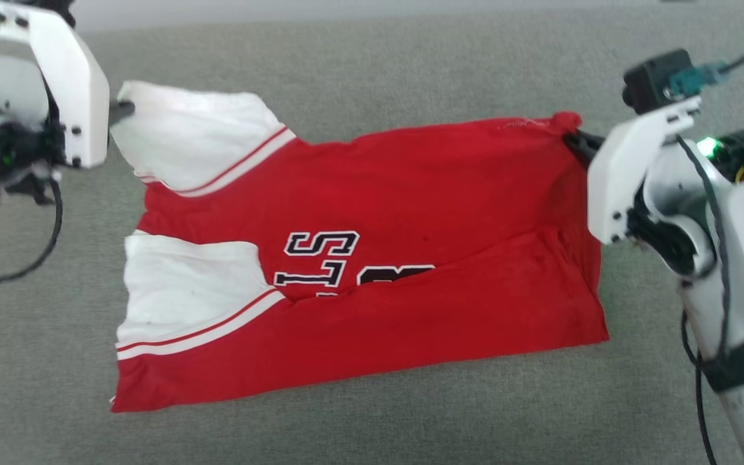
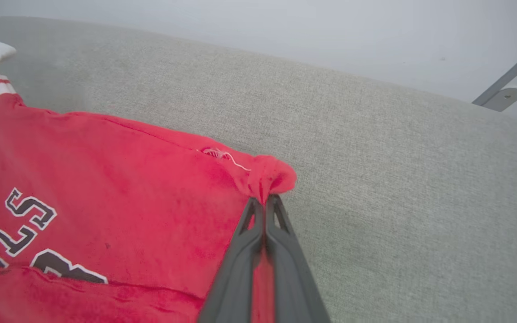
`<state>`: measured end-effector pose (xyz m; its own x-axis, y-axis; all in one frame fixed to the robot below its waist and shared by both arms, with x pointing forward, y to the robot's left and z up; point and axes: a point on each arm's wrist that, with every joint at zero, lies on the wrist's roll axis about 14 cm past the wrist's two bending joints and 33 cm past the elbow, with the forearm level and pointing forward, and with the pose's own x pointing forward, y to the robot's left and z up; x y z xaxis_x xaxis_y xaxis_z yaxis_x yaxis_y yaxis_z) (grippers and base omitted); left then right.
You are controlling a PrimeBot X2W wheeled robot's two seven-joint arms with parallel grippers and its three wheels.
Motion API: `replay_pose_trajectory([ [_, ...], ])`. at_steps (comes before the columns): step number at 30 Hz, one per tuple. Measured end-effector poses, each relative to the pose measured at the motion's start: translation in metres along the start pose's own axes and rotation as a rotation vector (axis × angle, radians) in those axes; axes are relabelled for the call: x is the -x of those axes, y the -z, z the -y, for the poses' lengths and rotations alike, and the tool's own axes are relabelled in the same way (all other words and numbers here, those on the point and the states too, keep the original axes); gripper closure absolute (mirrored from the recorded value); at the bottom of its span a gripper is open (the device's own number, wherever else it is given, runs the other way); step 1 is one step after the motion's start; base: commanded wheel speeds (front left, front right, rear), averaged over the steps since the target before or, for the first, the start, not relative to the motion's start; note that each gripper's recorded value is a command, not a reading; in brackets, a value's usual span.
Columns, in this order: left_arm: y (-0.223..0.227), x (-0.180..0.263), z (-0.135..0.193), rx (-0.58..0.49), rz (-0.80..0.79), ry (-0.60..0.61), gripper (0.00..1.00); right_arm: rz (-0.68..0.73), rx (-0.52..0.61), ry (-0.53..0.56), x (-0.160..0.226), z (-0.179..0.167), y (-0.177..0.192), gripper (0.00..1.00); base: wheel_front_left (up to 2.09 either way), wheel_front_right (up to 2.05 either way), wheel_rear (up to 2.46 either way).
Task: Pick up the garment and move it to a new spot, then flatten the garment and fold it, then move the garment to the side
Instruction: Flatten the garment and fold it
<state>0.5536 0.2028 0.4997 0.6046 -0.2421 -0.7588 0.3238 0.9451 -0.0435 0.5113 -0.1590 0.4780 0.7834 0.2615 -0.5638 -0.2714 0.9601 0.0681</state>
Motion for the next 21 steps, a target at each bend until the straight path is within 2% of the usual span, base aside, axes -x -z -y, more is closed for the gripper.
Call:
replay_pose_trajectory([
  [8, 0.03, 0.026, 0.008, 0.016, -0.005, -0.001, 1.0, 0.054, 0.013, -0.019, 0.031, -0.01, 0.001, 1.0, 0.0, 0.0, 0.0],
  [15, 0.081, 0.055, 0.032, 0.058, -0.039, 0.011, 1.0, 0.014, -0.016, -0.029, 0.057, -0.014, 0.032, 1.0, 0.0, 0.0, 0.0],
  [21, 0.132, 0.059, 0.056, 0.088, -0.126, 0.054, 1.0, -0.071, -0.067, -0.032, 0.062, -0.018, 0.067, 1.0, 0.0, 0.0, 0.0],
])
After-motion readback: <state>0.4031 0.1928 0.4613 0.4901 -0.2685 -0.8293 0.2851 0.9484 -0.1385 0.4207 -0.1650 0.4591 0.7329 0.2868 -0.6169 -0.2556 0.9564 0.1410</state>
